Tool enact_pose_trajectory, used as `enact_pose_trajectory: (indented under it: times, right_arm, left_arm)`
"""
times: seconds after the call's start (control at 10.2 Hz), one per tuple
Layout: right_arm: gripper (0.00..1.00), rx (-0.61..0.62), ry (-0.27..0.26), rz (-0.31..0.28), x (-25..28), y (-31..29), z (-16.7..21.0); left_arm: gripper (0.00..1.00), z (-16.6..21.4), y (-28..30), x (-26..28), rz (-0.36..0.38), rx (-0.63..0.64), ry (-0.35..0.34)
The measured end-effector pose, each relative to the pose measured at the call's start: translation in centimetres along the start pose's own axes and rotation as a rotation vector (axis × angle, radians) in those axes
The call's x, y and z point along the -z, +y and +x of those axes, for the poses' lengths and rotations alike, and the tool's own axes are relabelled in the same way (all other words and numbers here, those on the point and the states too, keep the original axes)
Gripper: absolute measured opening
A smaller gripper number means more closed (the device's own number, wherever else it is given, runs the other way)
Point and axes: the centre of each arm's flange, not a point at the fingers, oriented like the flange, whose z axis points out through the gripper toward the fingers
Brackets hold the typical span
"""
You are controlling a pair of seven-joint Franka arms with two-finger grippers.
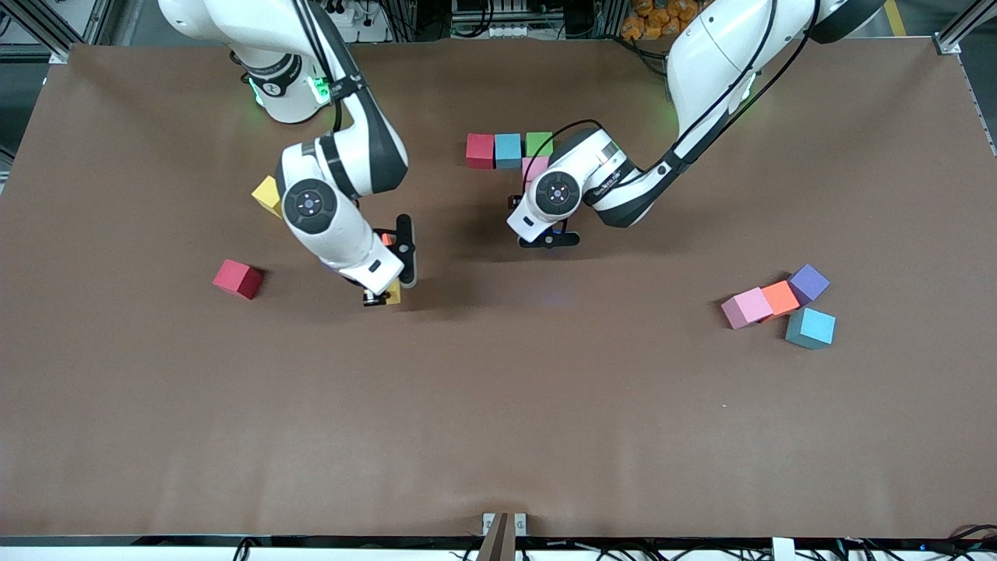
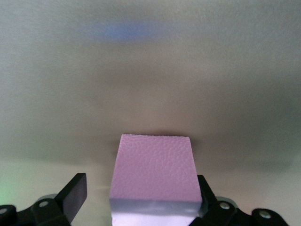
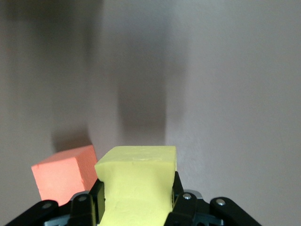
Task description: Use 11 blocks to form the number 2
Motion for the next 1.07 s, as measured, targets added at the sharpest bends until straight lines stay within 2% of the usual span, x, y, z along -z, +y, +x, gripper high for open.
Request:
enact_pose_trajectory:
  times: [0.2, 0.49, 0.68, 0.88, 1.07]
  right_arm:
    - [0.56, 0.031, 0.002, 0.008, -0.4, -1.2, 2.3]
    - [0.56, -0.016, 0.072, 0.074, -2.5, -3.4, 4.1]
    - [0.56, -0.015, 0.073, 0.082, -3.5, -5.4, 6.4]
    - [0.56, -0.033, 0.06, 0.055, -5.0, -8.3, 9.6]
    - [0.56, -0.054, 0.052, 0.039, -5.9, -11.3, 13.0]
  left_arm:
    - [1.0, -0.4, 0.5, 2.9, 0.005, 0.047, 0.017]
    - [1.0, -0.8, 0.5, 8.4, 0.007, 0.17, 0.055]
    - [1.0, 0.0, -1.1, 13.9, 0.009, 0.27, 0.085]
    - [1.0, 2.5, -4.5, 19.6, -0.037, 0.33, 0.123]
    - [1.0, 7.1, -10.7, 23.4, -0.087, 0.31, 0.146]
